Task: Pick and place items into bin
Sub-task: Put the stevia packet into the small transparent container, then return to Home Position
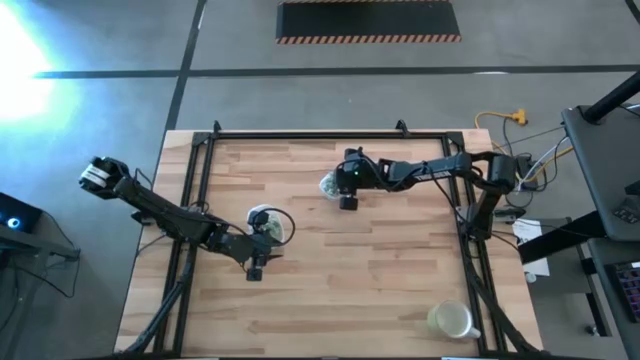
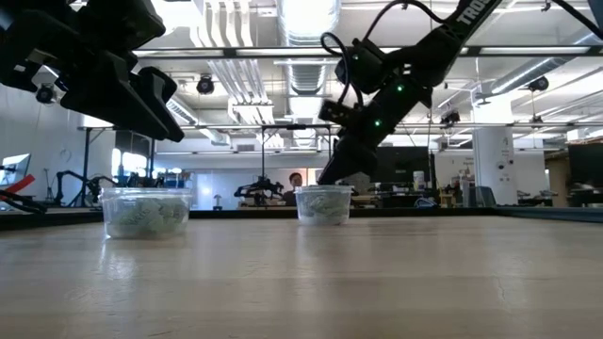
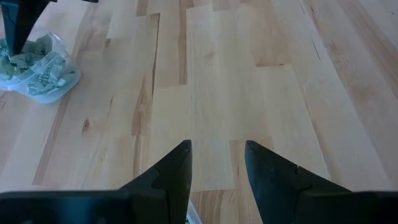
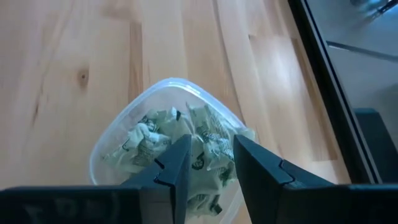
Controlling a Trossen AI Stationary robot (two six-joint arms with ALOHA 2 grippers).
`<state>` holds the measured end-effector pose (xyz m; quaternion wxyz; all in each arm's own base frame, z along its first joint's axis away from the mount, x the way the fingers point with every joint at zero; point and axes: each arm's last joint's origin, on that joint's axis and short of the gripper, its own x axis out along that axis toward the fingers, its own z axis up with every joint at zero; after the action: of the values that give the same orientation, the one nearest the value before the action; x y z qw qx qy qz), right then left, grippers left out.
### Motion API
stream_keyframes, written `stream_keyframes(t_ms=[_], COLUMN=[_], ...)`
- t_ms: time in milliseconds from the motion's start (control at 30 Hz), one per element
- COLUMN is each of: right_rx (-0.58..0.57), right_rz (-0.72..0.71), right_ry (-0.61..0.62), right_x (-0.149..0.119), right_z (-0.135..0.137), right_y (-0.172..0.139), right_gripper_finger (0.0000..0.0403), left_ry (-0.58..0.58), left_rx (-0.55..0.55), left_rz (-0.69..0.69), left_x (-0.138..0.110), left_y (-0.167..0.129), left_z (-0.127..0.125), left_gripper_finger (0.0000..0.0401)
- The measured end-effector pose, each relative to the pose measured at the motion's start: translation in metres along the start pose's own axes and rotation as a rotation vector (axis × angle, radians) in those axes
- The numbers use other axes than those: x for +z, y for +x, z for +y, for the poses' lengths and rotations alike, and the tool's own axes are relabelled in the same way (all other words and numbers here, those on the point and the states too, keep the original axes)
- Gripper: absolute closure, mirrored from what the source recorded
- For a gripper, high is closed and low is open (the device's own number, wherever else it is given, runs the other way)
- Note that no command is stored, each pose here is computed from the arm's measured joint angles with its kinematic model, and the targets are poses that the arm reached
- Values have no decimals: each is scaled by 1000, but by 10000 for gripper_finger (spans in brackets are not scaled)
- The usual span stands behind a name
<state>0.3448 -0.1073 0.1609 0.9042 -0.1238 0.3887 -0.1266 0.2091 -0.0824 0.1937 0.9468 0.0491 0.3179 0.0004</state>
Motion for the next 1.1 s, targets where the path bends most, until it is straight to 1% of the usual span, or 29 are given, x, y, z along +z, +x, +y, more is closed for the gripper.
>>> stream_keyframes(t_ms=[133, 233, 300, 433, 533, 633, 667, 700, 767, 867, 900, 933, 967, 1000, 1033, 1100], right_rx=[-4, -9, -12, -17, -13, 46, 71, 91, 119, 129, 132, 136, 136, 139, 144, 153], right_rz=[-12, -36, -62, -126, -174, -223, -241, -270, -320, -382, -395, -401, -415, -421, -419, -409], right_ry=[2, 7, 21, 18, 12, 0, -5, -10, -18, -31, -37, -43, -42, -33, -15, 23], right_x=[4, 9, 14, 27, 36, 42, 44, 46, 48, 48, 46, 45, 43, 42, 39, 35], right_z=[-2, -2, -2, -3, -1, 2, 4, 4, 7, 10, 11, 12, 12, 12, 12, 10], right_y=[-2, -9, -16, -38, -59, -82, -89, -98, -114, -137, -145, -151, -157, -164, -168, -177], right_gripper_finger=[290, 284, 281, 277, 278, 283, 284, 286, 289, 292, 293, 294, 294, 293, 293, 292], left_ry=[8, 65, 118, 152, 207, 300, 315, 319, 301, 226, 196, 171, 173, 198, 234, 299], left_rx=[9, 50, 56, 54, 57, 79, 124, 198, 424, 764, 847, 899, 916, 906, 873, 769], left_rz=[-2, -15, -54, -151, -181, -191, -202, -218, -237, -254, -263, -273, -284, -296, -313, -371], left_x=[0, 1, 5, 15, 19, 23, 25, 30, 39, 49, 53, 56, 58, 59, 60, 62], left_y=[0, 0, 0, -1, -2, -4, -4, -5, -9, -18, -21, -24, -26, -28, -29, -30], left_z=[0, 1, 1, 0, -1, 0, 1, 4, 13, 22, 25, 27, 29, 31, 31, 33], left_gripper_finger=[269, 269, 269, 269, 269, 269, 269, 269, 269, 269, 269, 269, 269, 269, 269, 269])
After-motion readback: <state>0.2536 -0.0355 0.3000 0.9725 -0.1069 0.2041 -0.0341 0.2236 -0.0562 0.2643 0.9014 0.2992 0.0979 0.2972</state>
